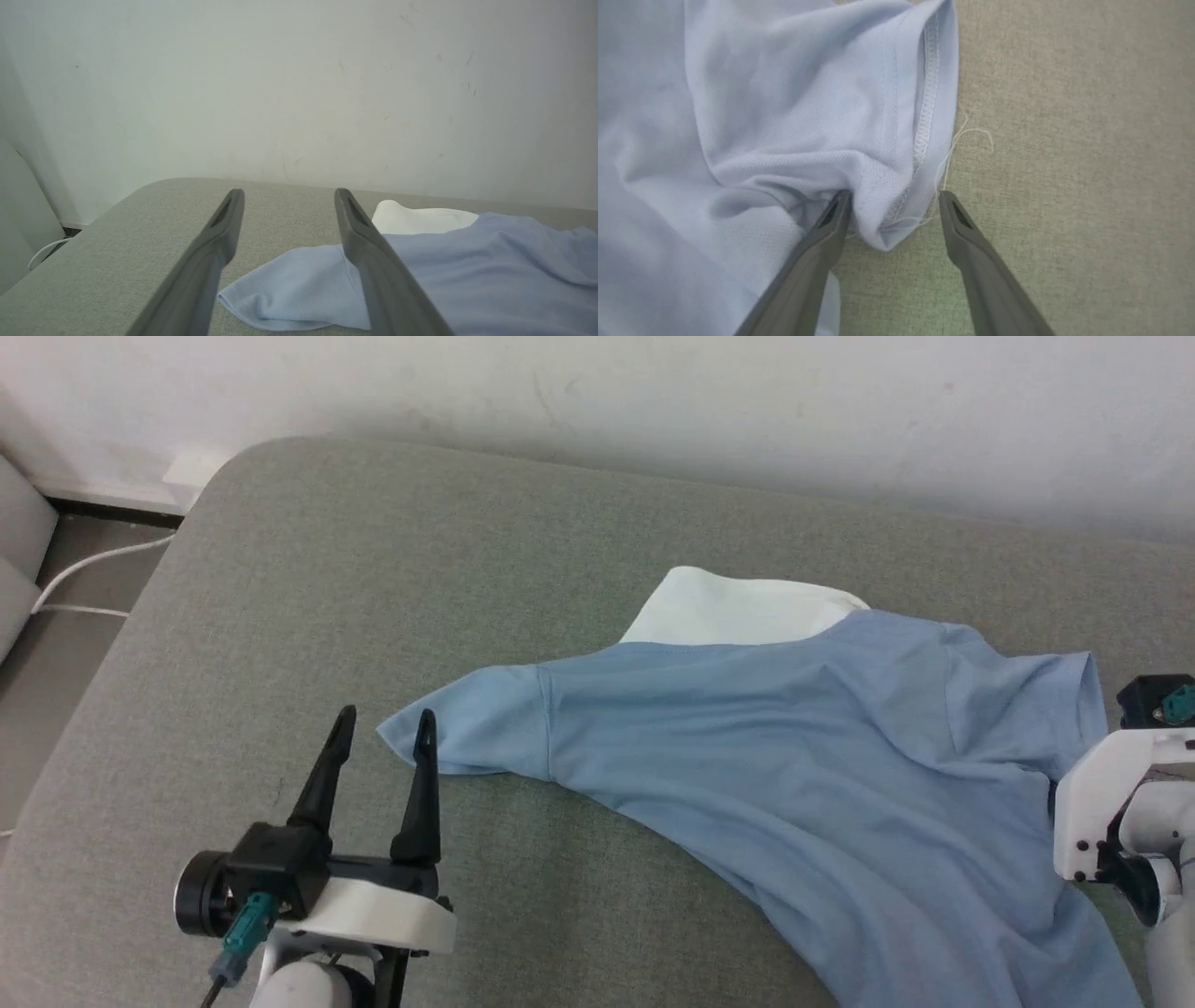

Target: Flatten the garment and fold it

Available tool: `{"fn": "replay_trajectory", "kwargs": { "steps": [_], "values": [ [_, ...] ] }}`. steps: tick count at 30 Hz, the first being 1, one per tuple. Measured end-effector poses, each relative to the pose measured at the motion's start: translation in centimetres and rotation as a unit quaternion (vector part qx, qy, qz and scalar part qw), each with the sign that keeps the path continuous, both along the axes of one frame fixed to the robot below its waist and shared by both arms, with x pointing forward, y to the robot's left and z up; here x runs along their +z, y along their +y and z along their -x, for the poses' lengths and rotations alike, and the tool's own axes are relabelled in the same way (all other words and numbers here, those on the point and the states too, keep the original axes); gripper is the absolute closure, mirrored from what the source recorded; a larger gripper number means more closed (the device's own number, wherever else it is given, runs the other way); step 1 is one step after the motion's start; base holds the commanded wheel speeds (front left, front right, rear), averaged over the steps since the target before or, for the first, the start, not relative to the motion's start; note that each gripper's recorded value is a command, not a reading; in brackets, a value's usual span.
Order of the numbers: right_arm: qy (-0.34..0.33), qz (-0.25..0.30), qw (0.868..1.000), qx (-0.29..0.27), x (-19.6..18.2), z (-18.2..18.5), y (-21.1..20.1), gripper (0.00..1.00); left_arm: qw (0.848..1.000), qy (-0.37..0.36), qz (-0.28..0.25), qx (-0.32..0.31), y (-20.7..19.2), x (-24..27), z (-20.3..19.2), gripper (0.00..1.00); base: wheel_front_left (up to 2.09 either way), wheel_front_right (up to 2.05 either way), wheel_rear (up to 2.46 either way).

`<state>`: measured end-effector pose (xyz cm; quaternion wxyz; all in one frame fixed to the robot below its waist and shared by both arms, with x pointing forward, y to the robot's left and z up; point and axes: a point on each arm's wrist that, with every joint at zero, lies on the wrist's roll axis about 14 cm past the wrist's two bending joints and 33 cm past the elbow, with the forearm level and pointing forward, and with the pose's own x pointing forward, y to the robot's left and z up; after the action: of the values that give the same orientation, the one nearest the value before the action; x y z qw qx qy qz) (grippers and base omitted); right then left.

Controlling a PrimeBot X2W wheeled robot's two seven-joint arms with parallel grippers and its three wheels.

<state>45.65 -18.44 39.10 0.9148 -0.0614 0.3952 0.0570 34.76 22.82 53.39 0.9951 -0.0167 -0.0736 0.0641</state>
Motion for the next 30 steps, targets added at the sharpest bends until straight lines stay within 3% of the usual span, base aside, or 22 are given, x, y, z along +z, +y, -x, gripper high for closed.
{"fn": "replay_trajectory", "kwargs": {
  "steps": [5,6,7,8,17,24,30],
  "values": [
    [0.036,0.007,0.999,0.005,-1.9,0.3,0.4,0.0,1.0,0.007,-0.001,0.007,0.6,-0.5,-0.1,0.0,0.0,0.0,0.0],
    [0.037,0.007,0.999,0.004,-1.9,0.3,0.4,0.21,1.0,0.008,-0.002,0.007,0.6,-0.6,-0.1,0.0,0.0,0.0,0.0],
    [0.037,0.006,0.999,0.002,-1.9,0.3,0.3,0.84,1.0,0.008,-0.003,0.008,0.6,-0.6,-0.1,0.0,0.0,0.0,0.0],
    [0.035,0.004,0.999,0.001,-1.9,0.3,0.3,1.0,1.0,0.007,-0.003,0.007,0.6,-0.6,-0.2,0.0,0.0,0.0,0.0],
    [-0.025,0.006,1.0,-0.014,-0.4,2.1,-1.6,1.0,1.0,-0.004,0.007,-0.008,0.0,-0.2,-0.4,0.0,0.0,0.0,0.0],
    [-0.09,0.0,0.995,-0.047,3.4,4.6,-4.2,1.0,0.999,-0.014,0.015,-0.028,-1.1,0.3,-0.6,0.0,0.0,0.0,0.0],
    [-0.07,0.004,0.992,-0.102,3.4,9.7,-7.2,1.0,0.998,-0.028,0.019,-0.044,-2.0,1.0,-1.0,0.0,0.0,0.0,0.0]
  ]
}}
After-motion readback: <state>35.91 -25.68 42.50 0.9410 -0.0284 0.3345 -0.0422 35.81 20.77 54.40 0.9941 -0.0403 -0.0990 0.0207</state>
